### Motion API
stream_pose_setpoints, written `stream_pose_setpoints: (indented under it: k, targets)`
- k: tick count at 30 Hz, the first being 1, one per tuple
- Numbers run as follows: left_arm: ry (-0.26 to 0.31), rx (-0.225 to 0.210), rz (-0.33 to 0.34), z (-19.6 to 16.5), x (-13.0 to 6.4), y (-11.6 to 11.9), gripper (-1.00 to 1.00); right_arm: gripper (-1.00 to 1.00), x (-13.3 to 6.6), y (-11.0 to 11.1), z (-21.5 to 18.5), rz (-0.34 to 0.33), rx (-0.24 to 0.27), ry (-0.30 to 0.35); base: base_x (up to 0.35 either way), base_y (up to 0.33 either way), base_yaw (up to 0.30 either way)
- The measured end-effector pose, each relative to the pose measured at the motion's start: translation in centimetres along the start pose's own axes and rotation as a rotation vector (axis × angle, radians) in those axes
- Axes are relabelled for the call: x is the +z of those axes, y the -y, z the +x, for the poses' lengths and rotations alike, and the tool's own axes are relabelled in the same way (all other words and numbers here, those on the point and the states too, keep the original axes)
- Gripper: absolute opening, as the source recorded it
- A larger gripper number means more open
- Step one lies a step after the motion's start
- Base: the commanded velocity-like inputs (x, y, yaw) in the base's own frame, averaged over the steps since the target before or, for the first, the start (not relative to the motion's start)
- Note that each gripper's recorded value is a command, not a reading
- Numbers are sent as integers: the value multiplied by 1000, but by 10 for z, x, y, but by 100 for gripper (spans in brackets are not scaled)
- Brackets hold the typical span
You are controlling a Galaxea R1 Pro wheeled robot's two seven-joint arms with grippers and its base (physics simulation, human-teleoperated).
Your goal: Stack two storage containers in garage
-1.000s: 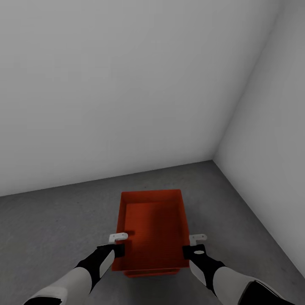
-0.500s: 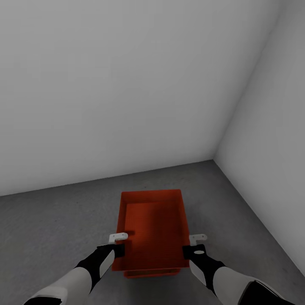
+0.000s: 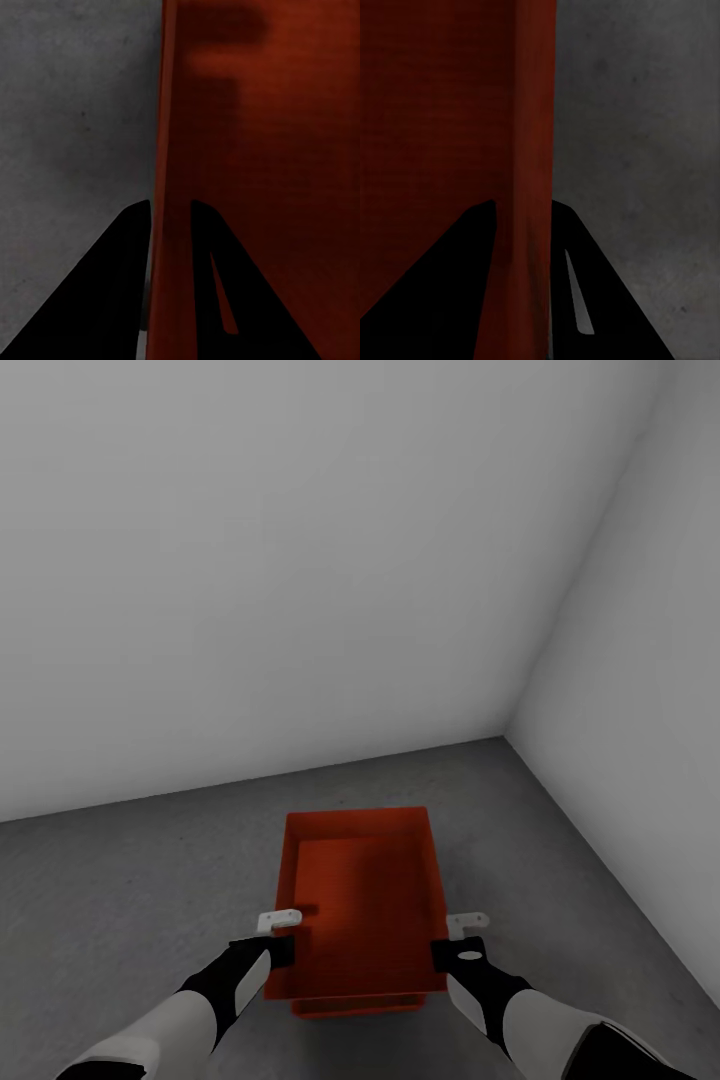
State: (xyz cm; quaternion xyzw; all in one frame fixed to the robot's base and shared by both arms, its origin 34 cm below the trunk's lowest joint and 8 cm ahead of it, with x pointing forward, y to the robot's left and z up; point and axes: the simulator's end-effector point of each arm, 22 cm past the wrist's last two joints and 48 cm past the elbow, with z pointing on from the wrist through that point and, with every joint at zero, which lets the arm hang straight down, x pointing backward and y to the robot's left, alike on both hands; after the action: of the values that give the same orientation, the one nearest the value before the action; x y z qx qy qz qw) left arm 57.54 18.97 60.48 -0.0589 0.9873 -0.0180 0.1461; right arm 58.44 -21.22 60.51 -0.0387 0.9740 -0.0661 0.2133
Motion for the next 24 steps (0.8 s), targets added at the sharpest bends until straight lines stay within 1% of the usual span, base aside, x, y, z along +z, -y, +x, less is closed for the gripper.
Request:
stream_pose_setpoints:
  k: [5,10,19,24]
  targets:
    - [0,-1,0,0,5,0,-100,-100,5,-1,1,0,0,0,0,0,0]
    - [0,-2,0,0,5,-1,-100,-100,5,-1,1,0,0,1,0,0,0]
    - [0,-2,0,1,16,-1,-100,-100,15,-2,3,0,0,1,0,0,0]
    - [1,-2,0,1,16,-1,-100,-100,15,-2,3,0,0,1,1,0,0]
